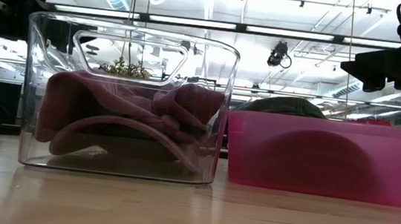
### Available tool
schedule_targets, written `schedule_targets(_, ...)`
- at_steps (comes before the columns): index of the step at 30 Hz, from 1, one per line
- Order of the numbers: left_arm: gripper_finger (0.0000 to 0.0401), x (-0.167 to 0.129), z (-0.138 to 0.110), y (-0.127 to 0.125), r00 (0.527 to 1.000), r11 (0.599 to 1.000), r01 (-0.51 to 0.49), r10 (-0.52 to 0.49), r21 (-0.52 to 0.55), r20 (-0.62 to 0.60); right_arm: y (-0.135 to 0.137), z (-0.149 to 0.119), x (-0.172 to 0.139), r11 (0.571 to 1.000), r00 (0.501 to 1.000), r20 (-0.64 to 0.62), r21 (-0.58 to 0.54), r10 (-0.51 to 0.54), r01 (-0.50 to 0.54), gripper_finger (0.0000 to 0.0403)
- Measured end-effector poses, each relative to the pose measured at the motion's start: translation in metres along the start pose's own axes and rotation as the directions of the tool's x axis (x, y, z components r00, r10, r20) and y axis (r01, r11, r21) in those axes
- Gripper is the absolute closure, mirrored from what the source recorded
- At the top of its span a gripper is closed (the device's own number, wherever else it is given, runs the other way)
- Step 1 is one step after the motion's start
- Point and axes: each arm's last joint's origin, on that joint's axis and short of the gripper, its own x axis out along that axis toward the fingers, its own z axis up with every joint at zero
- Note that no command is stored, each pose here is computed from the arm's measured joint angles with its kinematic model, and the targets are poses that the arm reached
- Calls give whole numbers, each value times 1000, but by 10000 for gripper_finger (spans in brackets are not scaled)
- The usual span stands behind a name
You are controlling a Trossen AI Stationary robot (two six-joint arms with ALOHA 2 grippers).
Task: Pick & Place hat
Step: Return to Home Position
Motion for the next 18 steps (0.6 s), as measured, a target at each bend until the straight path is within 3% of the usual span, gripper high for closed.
schedule_targets(18,215,0,1,0,1000,1000,-11,11,-13,12,0,0,0,1000,1000,0,0,0,0,198)
